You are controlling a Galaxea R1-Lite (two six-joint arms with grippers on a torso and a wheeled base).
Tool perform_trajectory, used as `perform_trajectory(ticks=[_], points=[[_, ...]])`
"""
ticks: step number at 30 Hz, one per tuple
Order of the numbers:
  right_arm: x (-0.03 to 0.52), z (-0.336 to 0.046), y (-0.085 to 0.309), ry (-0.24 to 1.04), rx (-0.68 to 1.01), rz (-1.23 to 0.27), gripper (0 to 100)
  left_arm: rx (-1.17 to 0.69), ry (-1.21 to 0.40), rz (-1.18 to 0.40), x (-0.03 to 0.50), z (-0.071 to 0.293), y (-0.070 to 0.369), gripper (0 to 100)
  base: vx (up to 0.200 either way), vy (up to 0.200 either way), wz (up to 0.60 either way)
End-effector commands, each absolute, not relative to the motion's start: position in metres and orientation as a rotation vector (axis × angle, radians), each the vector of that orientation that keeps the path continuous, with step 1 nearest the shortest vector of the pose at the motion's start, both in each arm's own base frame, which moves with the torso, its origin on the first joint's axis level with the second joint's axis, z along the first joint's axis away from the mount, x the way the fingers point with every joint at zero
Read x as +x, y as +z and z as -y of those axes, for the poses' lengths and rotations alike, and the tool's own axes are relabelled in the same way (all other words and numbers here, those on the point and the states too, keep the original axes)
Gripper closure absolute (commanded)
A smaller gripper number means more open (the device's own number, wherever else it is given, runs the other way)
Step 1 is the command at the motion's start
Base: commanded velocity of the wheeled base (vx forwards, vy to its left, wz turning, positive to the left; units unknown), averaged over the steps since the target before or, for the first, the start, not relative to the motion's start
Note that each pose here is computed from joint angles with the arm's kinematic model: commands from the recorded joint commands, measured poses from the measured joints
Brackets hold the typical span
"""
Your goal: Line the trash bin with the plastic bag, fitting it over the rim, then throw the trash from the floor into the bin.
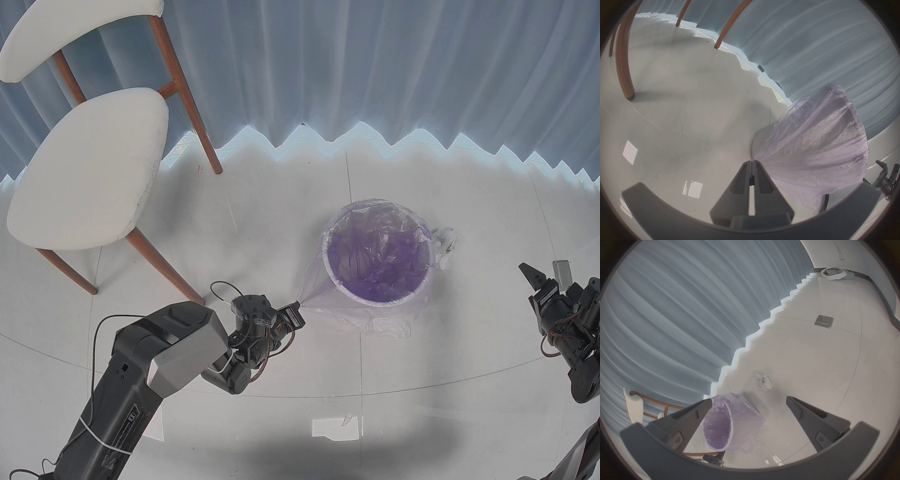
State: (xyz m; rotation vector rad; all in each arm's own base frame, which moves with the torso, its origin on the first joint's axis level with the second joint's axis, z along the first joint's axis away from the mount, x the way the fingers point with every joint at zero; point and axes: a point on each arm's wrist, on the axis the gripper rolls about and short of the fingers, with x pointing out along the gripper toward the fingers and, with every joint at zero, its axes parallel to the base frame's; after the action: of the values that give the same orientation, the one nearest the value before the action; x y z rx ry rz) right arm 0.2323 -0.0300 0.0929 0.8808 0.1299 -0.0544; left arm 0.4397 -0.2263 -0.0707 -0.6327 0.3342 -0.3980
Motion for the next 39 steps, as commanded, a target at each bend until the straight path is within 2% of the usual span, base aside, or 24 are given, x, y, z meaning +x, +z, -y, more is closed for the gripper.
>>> perform_trajectory(ticks=[1,5,8,15,19,23,25,26,29,31,37,39], points=[[0.233,0.03,0.095,-0.047,0.877,-0.111,0,-0.64,-0.404,-0.312,0.44,0.227,-0.059,0,0.0,0.0,0.0],[0.232,0.03,0.095,-0.047,0.873,-0.115,0,-0.643,-0.385,-0.296,0.435,0.224,-0.053,0,0.0,0.0,0.0],[0.23,0.03,0.093,-0.052,0.872,-0.123,0,-0.658,-0.389,-0.259,0.411,0.21,-0.022,0,0.0,0.0,0.0],[0.216,0.03,0.088,-0.079,0.877,-0.162,0,-0.634,-0.427,-0.275,0.318,0.173,0.028,0,0.0,0.0,0.0],[0.214,0.031,0.086,-0.089,0.876,-0.171,0,-0.634,-0.429,-0.278,0.288,0.16,0.054,0,0.0,0.0,0.0],[0.206,0.034,0.088,-0.104,0.836,-0.159,0,-0.666,-0.446,-0.15,0.246,0.135,0.112,0,0.0,0.0,0.0],[0.204,0.035,0.089,-0.108,0.823,-0.159,0,-0.673,-0.45,-0.114,0.239,0.129,0.123,0,0.0,0.0,0.0],[0.199,0.037,0.088,-0.124,0.793,-0.161,0,-0.671,-0.452,-0.002,0.225,0.116,0.151,0,0.0,0.0,0.0],[0.194,0.039,0.09,-0.176,0.756,-0.139,0,-0.619,-0.387,0.191,0.204,0.088,0.188,0,0.0,0.0,0.0],[0.192,0.039,0.093,-0.21,0.751,-0.106,0,-0.621,-0.357,0.255,0.19,0.073,0.199,0,0.0,0.0,0.0],[0.19,0.039,0.097,-0.222,0.764,-0.079,0,-0.636,-0.296,0.316,0.157,0.046,0.201,0,0.0,0.0,0.0],[0.19,0.04,0.098,-0.262,0.825,-0.055,0,-0.688,-0.264,0.377,0.143,0.033,0.207,0,0.0,0.0,0.0]])
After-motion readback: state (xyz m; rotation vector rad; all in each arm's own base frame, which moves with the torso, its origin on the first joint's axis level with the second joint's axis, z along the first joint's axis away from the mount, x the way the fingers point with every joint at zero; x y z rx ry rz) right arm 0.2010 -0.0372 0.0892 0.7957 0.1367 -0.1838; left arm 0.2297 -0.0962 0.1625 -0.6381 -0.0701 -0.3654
